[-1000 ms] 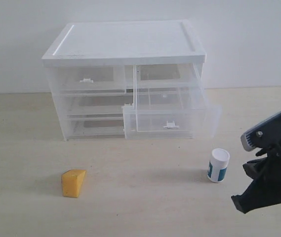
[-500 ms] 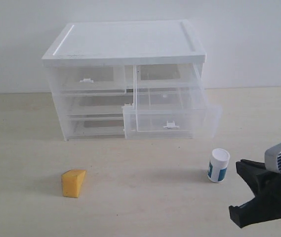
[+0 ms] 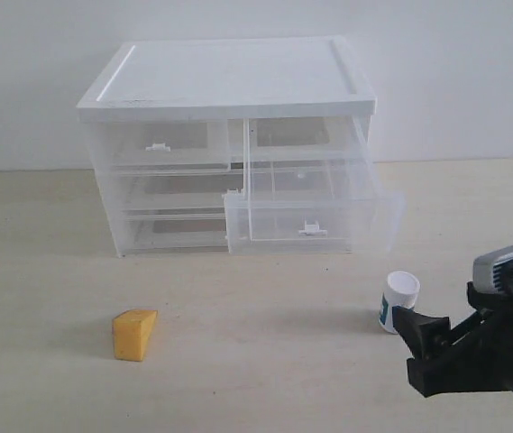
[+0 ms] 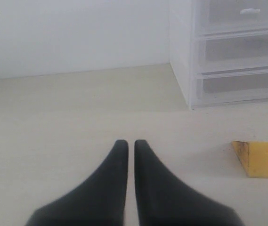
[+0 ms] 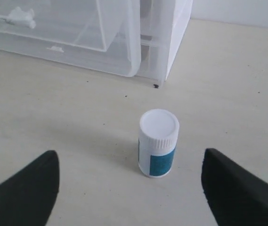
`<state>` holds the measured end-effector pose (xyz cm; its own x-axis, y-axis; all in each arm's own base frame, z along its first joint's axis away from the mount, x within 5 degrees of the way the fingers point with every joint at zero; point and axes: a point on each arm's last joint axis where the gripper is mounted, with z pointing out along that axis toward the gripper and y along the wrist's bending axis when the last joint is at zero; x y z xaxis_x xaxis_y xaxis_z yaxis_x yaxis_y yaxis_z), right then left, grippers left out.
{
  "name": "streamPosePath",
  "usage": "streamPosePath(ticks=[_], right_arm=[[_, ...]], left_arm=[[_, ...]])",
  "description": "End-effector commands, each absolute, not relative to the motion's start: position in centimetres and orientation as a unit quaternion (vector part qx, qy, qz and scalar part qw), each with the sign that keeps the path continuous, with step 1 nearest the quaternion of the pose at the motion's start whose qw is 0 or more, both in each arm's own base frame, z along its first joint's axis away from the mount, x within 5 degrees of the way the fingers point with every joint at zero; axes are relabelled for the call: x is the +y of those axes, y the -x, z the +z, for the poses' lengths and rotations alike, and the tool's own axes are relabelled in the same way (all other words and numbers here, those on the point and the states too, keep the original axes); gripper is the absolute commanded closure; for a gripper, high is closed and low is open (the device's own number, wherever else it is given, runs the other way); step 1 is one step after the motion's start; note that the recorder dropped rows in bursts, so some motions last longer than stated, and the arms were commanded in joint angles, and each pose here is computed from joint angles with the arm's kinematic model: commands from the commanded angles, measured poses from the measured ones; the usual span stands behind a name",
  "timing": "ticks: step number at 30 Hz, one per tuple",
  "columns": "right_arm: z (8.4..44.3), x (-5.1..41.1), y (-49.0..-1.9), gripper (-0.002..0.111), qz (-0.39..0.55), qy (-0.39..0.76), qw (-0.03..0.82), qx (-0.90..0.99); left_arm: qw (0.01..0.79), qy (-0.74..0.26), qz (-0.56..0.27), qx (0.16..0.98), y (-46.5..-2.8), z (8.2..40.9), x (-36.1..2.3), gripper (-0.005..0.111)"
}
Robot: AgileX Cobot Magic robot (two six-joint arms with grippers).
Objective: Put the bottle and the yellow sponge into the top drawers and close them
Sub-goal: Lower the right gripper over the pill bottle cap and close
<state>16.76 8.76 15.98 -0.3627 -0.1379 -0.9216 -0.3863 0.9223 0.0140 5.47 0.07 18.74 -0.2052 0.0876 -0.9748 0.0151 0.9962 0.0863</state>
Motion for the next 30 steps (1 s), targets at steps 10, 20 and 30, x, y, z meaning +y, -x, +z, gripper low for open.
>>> streamPosePath(ticks=[10, 20, 30], right_arm=[[12.3, 11.6, -21.8, 0.033, 0.086, 0.171, 0.513, 0.837], [10.5, 12.3, -24.3, 0.033, 0.052, 0.161, 0.525, 0.834], [9.5, 12.8, -25.6, 0.049, 0.035, 0.16, 0.53, 0.832]], left_arm=[[0.629, -0.028, 0.025, 0.776, -5.4, 18.6, 0.1, 0.103], [0.629, -0.028, 0.025, 0.776, -5.4, 18.6, 0.1, 0.103], [0.629, -0.028, 0.025, 0.776, -5.4, 18.6, 0.1, 0.103]])
